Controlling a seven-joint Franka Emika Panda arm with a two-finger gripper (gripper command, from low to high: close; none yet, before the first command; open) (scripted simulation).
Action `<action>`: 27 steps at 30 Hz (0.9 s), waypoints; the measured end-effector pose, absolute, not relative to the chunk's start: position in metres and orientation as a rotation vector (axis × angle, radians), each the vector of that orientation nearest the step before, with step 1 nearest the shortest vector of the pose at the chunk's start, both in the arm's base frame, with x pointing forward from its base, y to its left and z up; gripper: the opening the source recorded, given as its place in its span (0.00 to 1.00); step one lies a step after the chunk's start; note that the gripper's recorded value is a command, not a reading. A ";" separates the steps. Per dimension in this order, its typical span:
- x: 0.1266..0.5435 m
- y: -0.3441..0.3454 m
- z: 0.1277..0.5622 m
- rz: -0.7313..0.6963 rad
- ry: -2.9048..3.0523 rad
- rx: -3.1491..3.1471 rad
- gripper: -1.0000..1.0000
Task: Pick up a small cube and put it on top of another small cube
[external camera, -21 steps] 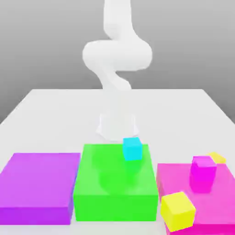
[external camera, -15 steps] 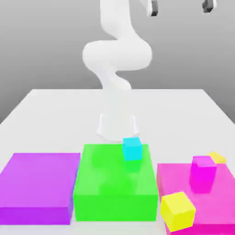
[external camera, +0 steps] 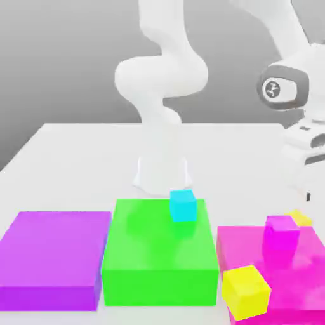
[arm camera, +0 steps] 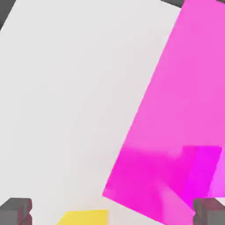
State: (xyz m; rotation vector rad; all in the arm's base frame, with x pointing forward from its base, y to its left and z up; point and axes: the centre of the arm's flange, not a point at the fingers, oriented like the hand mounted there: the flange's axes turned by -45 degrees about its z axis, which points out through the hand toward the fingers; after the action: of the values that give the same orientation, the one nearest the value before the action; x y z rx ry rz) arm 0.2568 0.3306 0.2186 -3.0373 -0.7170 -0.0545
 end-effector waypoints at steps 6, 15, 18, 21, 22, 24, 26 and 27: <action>0.239 0.332 0.147 0.000 -0.739 -3.052 0.50; 0.238 0.332 0.141 -0.001 -0.739 -3.051 0.00; 0.238 0.332 0.169 -0.001 -0.739 -3.052 0.00; 0.245 0.323 0.198 -0.005 -0.732 -3.058 0.00; 0.255 0.312 0.208 -0.007 -0.709 -3.065 0.00; 0.272 0.288 0.225 -0.009 -0.678 -3.077 0.00; 0.285 0.264 0.242 -0.011 -0.659 -3.085 0.00; 0.290 0.253 0.250 -0.012 -0.655 -3.087 0.00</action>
State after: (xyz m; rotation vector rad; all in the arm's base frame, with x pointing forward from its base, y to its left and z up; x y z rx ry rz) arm 0.2897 0.2531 0.2499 -3.0868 -0.6552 -0.0117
